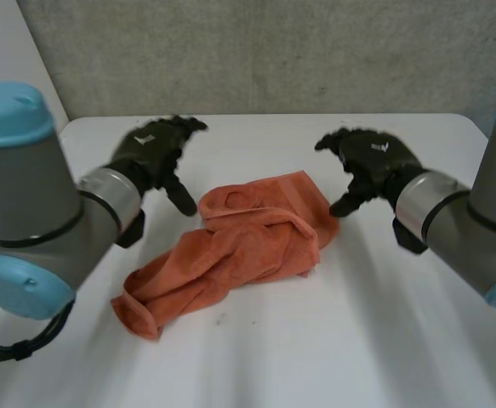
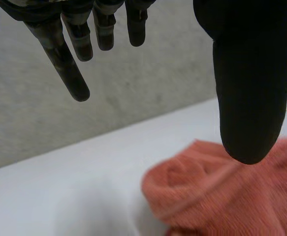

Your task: Fold the laundry

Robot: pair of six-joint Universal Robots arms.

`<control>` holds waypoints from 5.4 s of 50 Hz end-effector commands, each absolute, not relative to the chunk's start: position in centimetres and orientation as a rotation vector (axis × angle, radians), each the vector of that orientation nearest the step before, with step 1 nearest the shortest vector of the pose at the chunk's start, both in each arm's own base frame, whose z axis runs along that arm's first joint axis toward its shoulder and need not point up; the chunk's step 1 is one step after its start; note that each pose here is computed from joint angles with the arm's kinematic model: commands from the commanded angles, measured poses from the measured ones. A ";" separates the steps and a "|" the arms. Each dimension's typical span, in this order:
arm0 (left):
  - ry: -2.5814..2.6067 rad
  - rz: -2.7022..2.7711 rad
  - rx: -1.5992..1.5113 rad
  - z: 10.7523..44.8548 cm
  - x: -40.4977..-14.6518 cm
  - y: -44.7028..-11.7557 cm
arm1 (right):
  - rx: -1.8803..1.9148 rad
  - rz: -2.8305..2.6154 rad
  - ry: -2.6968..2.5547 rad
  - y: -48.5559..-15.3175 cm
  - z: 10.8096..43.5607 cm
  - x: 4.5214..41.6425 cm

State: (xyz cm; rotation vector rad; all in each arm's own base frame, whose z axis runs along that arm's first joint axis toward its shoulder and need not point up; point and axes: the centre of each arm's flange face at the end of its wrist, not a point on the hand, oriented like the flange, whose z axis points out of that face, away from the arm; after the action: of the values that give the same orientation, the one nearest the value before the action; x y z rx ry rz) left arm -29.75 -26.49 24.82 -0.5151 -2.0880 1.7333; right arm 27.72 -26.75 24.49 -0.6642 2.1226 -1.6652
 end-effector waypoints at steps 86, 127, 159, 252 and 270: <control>-2.002 2.011 -1.113 17.1 -30.8 -21.9 | -1.094 -1.945 1.999 -24.9 24.5 30.9; -2.153 1.828 -0.463 13.8 -30.0 -27.6 | -0.891 -2.255 1.583 -19.3 40.4 28.3; -1.980 2.307 -0.284 25.5 -23.2 -29.1 | -0.843 -2.237 1.900 -27.2 37.3 22.8; -2.194 2.330 -0.817 14.8 -22.3 -33.7 | -0.480 -1.539 2.290 -34.6 14.1 23.0; -2.194 2.332 -0.813 14.8 -22.3 -33.8 | -0.312 -1.371 2.389 -33.6 12.5 21.6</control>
State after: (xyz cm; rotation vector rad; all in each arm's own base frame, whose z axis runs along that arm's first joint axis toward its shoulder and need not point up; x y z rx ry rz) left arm -22.34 -33.78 14.78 -0.8160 -2.1936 2.3306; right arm 21.58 -33.99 12.92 -0.3123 2.3779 -1.3965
